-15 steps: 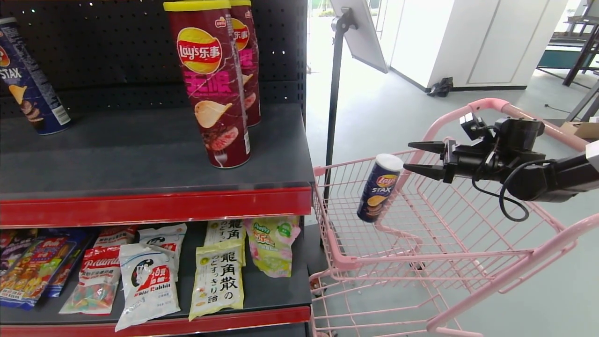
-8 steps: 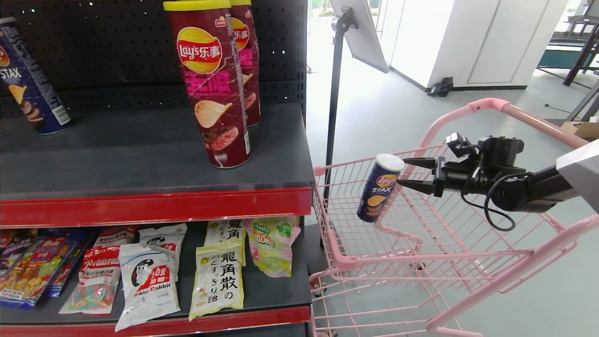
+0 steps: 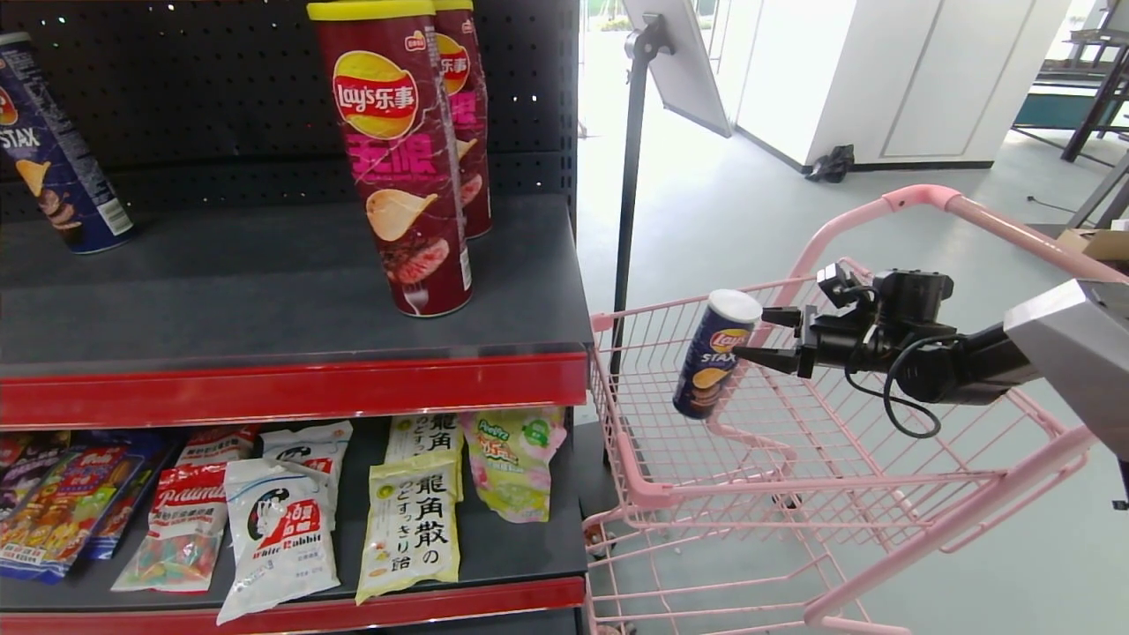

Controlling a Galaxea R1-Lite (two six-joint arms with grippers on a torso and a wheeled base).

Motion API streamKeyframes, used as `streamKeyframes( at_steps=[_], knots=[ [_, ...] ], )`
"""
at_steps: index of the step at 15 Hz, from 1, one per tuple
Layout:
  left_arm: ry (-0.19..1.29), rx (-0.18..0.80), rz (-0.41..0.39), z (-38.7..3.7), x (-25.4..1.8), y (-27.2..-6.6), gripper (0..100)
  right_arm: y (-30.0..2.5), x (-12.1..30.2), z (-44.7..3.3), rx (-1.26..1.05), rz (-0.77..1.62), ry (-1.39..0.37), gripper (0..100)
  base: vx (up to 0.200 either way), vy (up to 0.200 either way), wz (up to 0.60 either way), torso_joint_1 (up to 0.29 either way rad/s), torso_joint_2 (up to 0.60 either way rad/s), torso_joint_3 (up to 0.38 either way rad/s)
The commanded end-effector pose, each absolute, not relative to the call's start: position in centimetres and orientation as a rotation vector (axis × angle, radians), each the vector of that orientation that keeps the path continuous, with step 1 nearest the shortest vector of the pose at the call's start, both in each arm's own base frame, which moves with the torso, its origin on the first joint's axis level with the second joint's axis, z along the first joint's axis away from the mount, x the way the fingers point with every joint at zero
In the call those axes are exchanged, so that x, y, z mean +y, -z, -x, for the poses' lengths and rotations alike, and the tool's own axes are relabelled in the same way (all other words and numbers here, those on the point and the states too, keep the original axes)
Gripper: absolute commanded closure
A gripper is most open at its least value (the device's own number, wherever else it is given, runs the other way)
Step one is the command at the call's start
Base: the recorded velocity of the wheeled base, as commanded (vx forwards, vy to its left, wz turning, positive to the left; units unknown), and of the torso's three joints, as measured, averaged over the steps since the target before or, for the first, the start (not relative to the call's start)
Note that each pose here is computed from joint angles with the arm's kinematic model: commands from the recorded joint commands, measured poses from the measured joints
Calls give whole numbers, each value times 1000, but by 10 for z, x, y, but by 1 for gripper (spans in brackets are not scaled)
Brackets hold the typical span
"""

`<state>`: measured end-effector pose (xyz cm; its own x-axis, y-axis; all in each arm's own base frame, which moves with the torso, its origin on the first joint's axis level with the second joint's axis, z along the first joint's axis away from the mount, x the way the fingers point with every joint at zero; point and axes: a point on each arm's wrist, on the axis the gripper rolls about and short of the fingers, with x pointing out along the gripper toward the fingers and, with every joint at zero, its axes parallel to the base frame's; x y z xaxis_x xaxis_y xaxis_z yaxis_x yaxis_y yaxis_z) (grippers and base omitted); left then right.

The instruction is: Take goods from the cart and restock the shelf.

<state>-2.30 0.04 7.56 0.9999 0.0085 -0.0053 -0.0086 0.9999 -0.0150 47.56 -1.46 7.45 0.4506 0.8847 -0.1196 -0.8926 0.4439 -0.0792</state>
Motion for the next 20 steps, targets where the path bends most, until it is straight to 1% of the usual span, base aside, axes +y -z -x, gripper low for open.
streamKeyframes(
  at_steps=[1,5,10,11,16,19,20],
  knots=[
    [-9,6,15,23,0,-76,0,-67,-4,-482,66,135,-1126,0,0,0,0,0,0,0],
    [-9,6,15,23,0,-76,0,-55,26,-496,70,132,-1184,0,0,0,0,0,0,0],
    [-9,6,15,23,0,-76,0,-42,43,-499,80,126,-1227,0,0,0,0,0,0,0],
    [-9,6,15,23,0,-76,0,-41,44,-499,79,127,-1230,100,0,0,0,0,0,0],
    [-9,6,15,23,0,-76,0,-52,40,-500,72,125,-1225,100,0,0,0,0,0,0],
    [-9,6,15,23,0,-76,0,-102,34,-490,17,153,-1217,100,0,0,0,0,0,0],
    [-9,6,15,23,0,-76,0,-135,25,-478,-8,169,-1202,100,0,0,0,0,0,0]
  ],
)
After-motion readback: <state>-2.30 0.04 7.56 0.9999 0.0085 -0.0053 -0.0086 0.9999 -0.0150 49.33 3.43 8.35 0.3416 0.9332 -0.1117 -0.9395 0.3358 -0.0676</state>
